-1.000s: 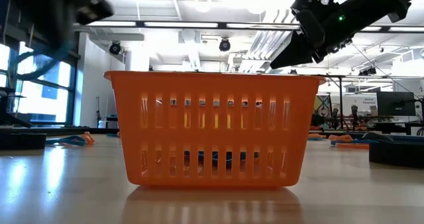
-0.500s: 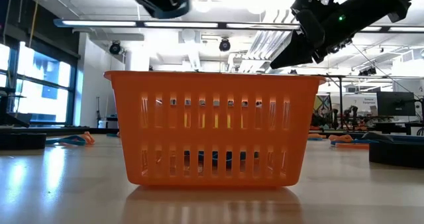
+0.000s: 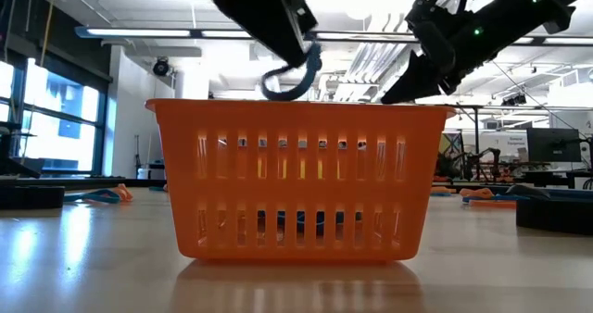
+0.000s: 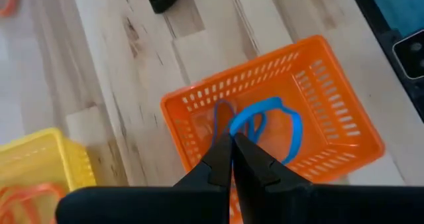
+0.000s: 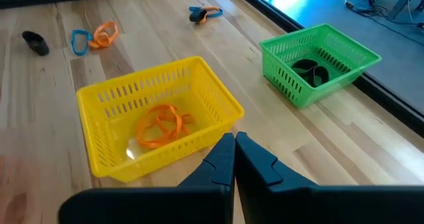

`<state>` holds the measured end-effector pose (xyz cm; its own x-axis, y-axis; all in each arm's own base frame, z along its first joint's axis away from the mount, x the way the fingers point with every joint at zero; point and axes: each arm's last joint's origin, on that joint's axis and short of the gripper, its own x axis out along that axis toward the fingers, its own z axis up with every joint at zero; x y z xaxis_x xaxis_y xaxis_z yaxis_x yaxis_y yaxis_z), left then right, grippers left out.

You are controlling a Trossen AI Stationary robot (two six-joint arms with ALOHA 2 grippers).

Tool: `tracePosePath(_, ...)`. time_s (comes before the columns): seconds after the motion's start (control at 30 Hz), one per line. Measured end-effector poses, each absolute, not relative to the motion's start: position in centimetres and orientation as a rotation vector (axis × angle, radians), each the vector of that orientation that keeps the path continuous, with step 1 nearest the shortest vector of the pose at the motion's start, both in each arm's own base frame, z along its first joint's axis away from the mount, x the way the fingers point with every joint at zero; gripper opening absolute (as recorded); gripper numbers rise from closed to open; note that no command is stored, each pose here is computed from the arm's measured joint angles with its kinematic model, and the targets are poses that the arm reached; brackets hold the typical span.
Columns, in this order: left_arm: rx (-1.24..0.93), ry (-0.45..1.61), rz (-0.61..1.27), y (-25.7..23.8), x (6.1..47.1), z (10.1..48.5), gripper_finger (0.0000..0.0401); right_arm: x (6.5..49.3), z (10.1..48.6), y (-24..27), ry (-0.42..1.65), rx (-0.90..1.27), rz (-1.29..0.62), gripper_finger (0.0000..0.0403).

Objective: Sort rubber bands into baskets
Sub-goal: Put the blue rubber band into the orange bin

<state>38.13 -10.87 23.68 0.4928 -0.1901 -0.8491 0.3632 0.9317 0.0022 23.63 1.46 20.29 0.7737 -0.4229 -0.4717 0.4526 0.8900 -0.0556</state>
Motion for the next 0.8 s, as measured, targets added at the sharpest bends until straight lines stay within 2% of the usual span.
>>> tracePosePath(0.4, 0.166, 1.173, -0.439, -10.1, 39.5, 19.1, 0.0000, 23.6, 20.1, 1.5, 0.508, 0.057, -0.475, 0.0000)
tracePosePath(0.63, 0.143, 1.166, -0.467, -10.0, 39.7, 18.8, 0.0002, 23.6, 20.1, 1.5, 0.515, 0.058, -0.477, 0.0000)
tracePosePath(0.8, 0.143, 1.167, -0.466, -10.0, 39.7, 18.8, 0.0021, 23.6, 20.1, 1.5, 0.514, 0.059, -0.477, 0.0000)
